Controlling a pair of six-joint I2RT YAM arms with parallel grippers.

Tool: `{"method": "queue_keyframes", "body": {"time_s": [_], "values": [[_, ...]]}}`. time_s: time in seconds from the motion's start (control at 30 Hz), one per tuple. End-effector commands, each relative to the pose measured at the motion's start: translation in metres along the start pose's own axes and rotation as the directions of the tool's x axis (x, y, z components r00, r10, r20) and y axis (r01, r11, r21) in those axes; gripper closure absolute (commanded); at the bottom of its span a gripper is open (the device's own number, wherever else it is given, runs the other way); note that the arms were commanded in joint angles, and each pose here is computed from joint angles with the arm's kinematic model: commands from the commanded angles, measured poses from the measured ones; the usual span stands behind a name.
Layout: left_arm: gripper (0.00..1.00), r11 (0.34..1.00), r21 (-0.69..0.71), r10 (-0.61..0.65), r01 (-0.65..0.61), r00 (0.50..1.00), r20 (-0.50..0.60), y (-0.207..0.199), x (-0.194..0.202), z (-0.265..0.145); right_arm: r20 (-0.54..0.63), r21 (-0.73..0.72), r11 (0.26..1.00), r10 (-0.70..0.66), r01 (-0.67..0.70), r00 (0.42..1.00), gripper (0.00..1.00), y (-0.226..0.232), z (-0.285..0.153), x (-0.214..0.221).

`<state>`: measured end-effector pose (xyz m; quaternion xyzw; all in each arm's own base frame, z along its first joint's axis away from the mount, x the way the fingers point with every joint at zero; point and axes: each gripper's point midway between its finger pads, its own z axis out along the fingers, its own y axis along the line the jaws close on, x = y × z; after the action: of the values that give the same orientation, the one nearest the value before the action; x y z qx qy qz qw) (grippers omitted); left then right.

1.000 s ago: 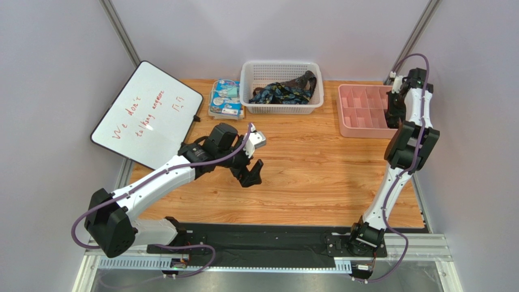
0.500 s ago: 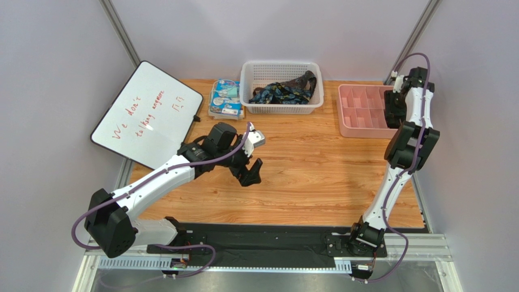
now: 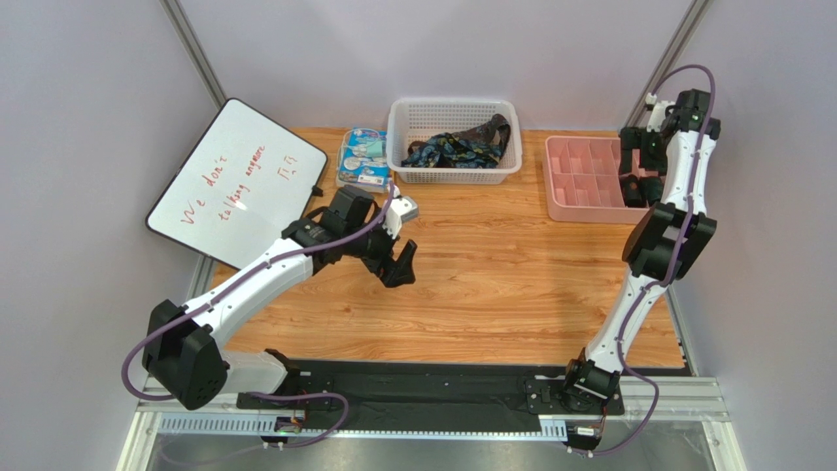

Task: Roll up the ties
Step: Reset both arms

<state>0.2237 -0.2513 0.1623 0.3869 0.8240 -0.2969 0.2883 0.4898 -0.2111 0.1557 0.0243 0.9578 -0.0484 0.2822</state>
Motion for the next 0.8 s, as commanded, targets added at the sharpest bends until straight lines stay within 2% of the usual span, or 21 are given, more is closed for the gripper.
{"method": "queue_keyframes", "body": {"time_s": [0.0, 0.1, 0.13, 0.17, 0.23, 0.27, 0.43, 0.53, 0.57, 0.63, 0.7, 0.77], "values": [[0.01, 0.994, 0.006, -0.111, 0.111, 0.993, 0.027, 0.011, -0.023, -0.018, 0.181, -0.051, 0.998, 0.034, -0.025, 0.983, 0.00, 0.023, -0.089, -0.042], [0.01, 0.980, -0.031, -0.194, 0.195, 0.980, 0.036, 0.033, -0.033, -0.031, 0.152, -0.164, 0.986, 0.060, -0.035, 0.986, 0.00, 0.059, -0.101, -0.030], [0.01, 0.976, -0.058, -0.207, 0.210, 0.976, 0.063, 0.044, -0.044, -0.040, 0.173, -0.202, 0.979, 0.051, -0.015, 0.984, 0.00, 0.077, -0.118, -0.031], [0.00, 0.968, -0.078, -0.235, 0.237, 0.972, 0.031, 0.051, -0.038, -0.042, 0.164, -0.230, 0.973, 0.060, -0.021, 0.985, 0.00, 0.088, -0.123, -0.027], [0.00, 0.954, -0.142, -0.260, 0.264, 0.964, 0.047, 0.072, -0.045, -0.056, 0.142, -0.308, 0.951, 0.071, -0.024, 0.987, 0.00, 0.118, -0.135, -0.010], [0.00, 0.947, -0.157, -0.282, 0.281, 0.959, 0.013, 0.077, -0.038, -0.059, 0.127, -0.335, 0.942, 0.083, -0.036, 0.988, 0.00, 0.128, -0.138, -0.004], [0.00, 0.897, -0.291, -0.340, 0.333, 0.940, 0.029, 0.110, -0.025, -0.088, 0.055, -0.469, 0.883, 0.043, -0.012, 0.998, 0.00, 0.194, -0.153, 0.043], [0.01, 0.875, -0.360, -0.345, 0.325, 0.939, 0.008, 0.122, -0.007, -0.097, 0.003, -0.509, 0.861, 0.009, -0.006, 1.000, 0.00, 0.223, -0.153, 0.080], [0.01, 0.869, -0.378, -0.339, 0.319, 0.941, 0.012, 0.123, -0.004, -0.100, -0.064, -0.520, 0.853, 0.007, -0.039, 0.998, 0.00, 0.231, -0.141, 0.106], [0.00, 0.856, -0.405, -0.357, 0.320, 0.934, -0.016, 0.124, 0.014, -0.097, -0.062, -0.538, 0.842, 0.008, -0.040, 0.998, 0.00, 0.241, -0.141, 0.121], [0.00, 0.844, -0.433, -0.351, 0.316, 0.936, -0.001, 0.126, 0.020, -0.099, -0.096, -0.536, 0.843, -0.001, -0.051, 0.995, 0.00, 0.246, -0.133, 0.147], [0.01, 0.845, -0.444, -0.333, 0.298, 0.943, -0.001, 0.125, 0.030, -0.099, -0.089, -0.528, 0.848, -0.005, -0.043, 0.996, 0.00, 0.246, -0.128, 0.154]]}}
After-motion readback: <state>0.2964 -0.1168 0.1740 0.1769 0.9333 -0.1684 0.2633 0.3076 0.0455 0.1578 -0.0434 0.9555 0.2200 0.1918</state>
